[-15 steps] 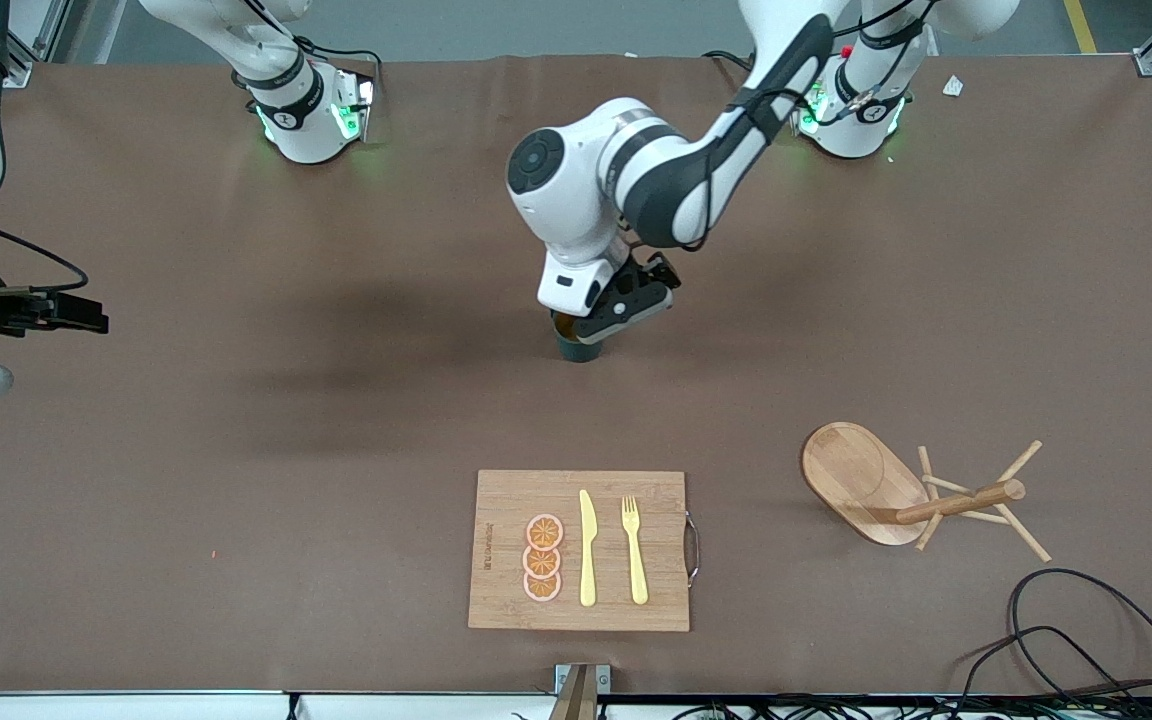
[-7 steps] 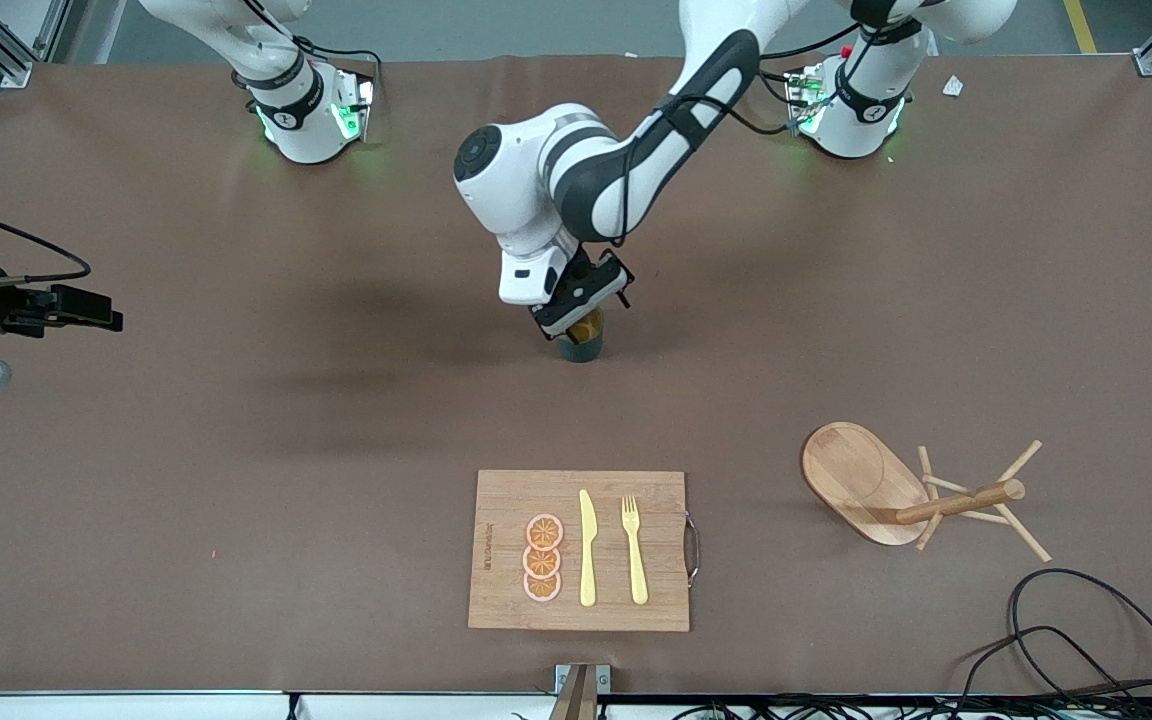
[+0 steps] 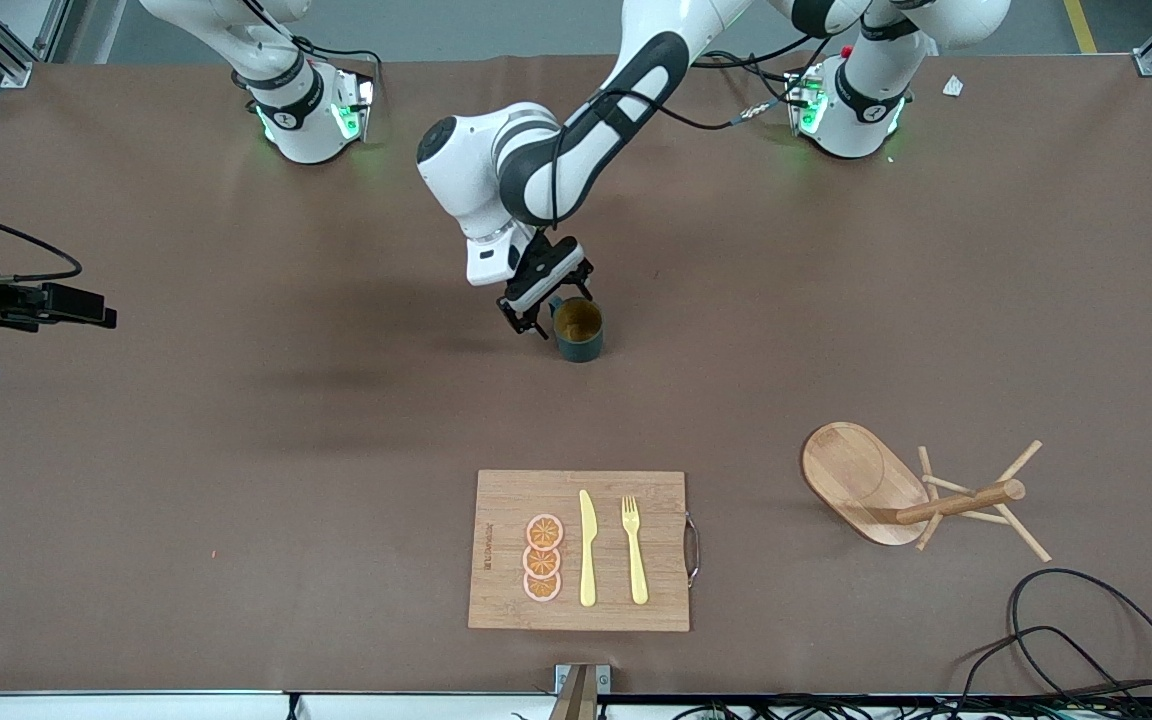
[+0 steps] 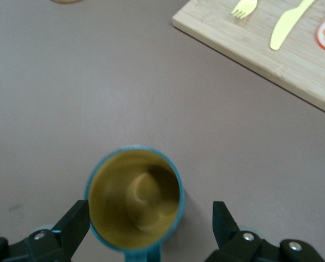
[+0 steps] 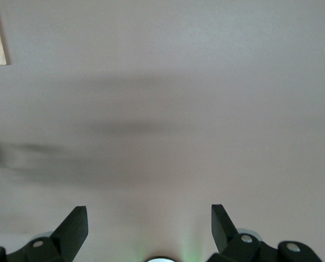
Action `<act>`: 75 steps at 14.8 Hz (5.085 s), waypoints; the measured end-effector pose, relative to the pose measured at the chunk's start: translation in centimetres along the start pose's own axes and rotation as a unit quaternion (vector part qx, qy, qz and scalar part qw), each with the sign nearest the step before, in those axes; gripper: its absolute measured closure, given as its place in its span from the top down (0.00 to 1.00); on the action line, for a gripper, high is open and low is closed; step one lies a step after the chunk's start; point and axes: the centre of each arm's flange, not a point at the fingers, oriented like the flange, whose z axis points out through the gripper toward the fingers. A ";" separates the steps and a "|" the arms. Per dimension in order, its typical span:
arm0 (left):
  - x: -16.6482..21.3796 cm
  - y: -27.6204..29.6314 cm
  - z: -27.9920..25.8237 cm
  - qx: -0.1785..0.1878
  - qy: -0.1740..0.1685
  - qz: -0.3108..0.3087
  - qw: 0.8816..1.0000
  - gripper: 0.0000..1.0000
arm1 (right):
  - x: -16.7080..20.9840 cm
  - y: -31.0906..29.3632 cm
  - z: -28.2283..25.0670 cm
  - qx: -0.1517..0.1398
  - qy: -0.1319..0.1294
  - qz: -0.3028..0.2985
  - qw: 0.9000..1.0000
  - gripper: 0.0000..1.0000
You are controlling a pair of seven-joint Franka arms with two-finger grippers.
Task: Pass cup and hang on rack
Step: 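Grasp the teal mug's handle with the left gripper and lift, then carry the mug with the left gripper over the wooden rack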
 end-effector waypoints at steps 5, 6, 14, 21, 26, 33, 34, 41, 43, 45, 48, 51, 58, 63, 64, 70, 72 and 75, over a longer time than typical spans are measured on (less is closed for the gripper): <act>-3.3 -0.5 -1.2 -0.007 0.011 -0.015 1.000 1.00 | -1.6 -1.3 -1.7 -0.002 -0.002 0.017 1.000 1.00; -3.6 -0.6 -1.3 -0.006 0.014 -0.024 1.000 0.99 | -1.9 -1.7 -2.1 -0.002 0.001 0.014 1.000 1.00; -5.7 -0.4 4.1 0.011 0.040 -0.084 0.996 0.92 | -5.5 -2.5 -4.4 -0.031 0.023 0.007 0.999 1.00; -7.0 -0.6 3.5 0.005 0.040 -0.076 0.996 0.68 | -10.4 -3.0 -7.1 -0.031 0.053 0.002 0.998 1.00; -7.2 -0.6 3.5 0.004 0.041 -0.075 0.996 0.34 | -11.3 -2.9 -7.5 -0.028 0.061 0.003 0.998 1.00; -6.8 -0.4 3.4 -0.001 0.041 -0.074 0.996 0.21 | -11.2 -2.3 -7.3 -0.027 0.064 0.009 0.998 1.00; -6.5 -0.2 3.2 -0.003 0.041 -0.069 0.997 0.21 | -11.1 -2.3 -7.4 -0.026 0.065 0.009 0.997 1.00; 9.7 1.8 -2.0 -0.025 0.009 -0.055 0.998 0.21 | -11.0 -2.2 -7.6 -0.025 0.074 0.009 0.997 1.00; 16.5 1.4 -3.7 -0.033 -0.019 -0.062 0.997 0.21 | -11.0 -2.2 -7.6 -0.025 0.074 0.009 0.997 1.00; 23.1 0.2 -6.0 -0.048 -0.050 -0.060 0.996 0.21 | -11.0 -2.2 -7.5 -0.025 0.074 0.009 0.997 1.00; 33.5 -3.2 -9.2 -0.079 -0.099 -0.068 0.990 0.21 | -11.0 -2.2 -7.5 -0.025 0.074 0.009 0.997 1.00; 43.0 -7.7 -9.8 -0.104 -0.140 -0.058 0.983 0.21 | -11.0 -2.2 -7.5 -0.025 0.074 0.009 0.997 1.00; 57.6 -17.3 -5.4 -0.146 -0.206 -0.013 0.968 0.21 | -11.0 -2.5 -7.5 -0.026 0.074 0.007 0.997 1.00; 64.1 -24.4 -3.1 -0.187 -0.256 0.022 0.948 0.21 | -11.0 -2.7 -7.5 -0.027 0.074 0.005 0.997 1.00; 65.1 -25.8 -2.5 -0.197 -0.272 0.025 0.942 0.21 | -11.0 -2.7 -7.5 -0.027 0.074 0.005 0.997 1.00; 67.9 -30.2 -0.1 -0.255 -0.348 0.015 0.902 0.21 | -10.8 -2.8 -7.6 -0.027 0.081 0.004 0.996 1.00; 67.3 -29.6 -0.6 -0.281 -0.373 0.013 0.884 0.21 | -10.8 -3.0 -7.6 -0.027 0.081 0.001 0.996 1.00; 67.0 -29.0 0.9 -0.312 -0.415 -0.008 0.854 0.21 | -10.8 -3.1 -7.6 -0.028 0.081 -0.010 0.996 1.00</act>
